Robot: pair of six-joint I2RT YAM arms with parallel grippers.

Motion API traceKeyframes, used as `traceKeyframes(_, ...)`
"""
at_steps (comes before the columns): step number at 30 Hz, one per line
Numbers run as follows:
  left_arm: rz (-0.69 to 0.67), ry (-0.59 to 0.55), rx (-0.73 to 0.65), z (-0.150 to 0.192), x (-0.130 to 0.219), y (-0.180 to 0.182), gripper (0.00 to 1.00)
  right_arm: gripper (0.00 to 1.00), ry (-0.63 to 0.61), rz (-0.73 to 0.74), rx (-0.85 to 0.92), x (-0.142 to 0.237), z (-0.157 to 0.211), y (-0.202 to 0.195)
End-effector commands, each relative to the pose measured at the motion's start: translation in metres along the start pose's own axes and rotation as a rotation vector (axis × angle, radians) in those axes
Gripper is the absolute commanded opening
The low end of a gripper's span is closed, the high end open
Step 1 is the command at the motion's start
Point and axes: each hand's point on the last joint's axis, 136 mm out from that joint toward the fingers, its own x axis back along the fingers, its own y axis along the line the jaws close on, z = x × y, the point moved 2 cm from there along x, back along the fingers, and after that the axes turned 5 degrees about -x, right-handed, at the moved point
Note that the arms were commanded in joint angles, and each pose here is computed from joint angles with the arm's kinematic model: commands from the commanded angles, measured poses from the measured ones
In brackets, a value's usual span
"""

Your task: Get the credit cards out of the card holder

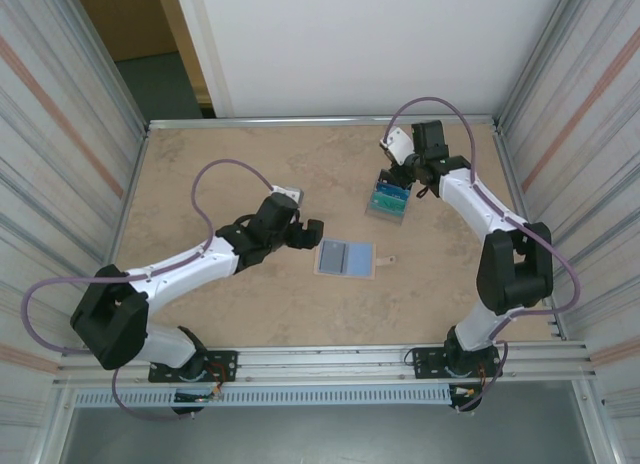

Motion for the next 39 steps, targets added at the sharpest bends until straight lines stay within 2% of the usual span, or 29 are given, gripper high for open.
traceKeyframes(1,-0.023,-0.05,0.012,-0.009,0.006,0.008,0.99,0.0,0.044,-0.071,0.088,-0.005,0.006,0.005)
traceKeyframes(15,-0.035,-0.044,0.05,-0.006,0.001,0.015,0.99,0.0,0.191,-0.078,0.149,-0.033,0.033,0.003)
traceKeyframes(25,-0.037,-0.046,0.067,-0.007,0.0,0.018,0.99,0.0,0.207,-0.078,0.158,-0.04,0.035,-0.002)
traceKeyframes(39,-0.041,-0.044,0.122,-0.005,-0.002,0.027,0.99,0.0,0.263,-0.152,0.145,-0.052,0.05,0.01)
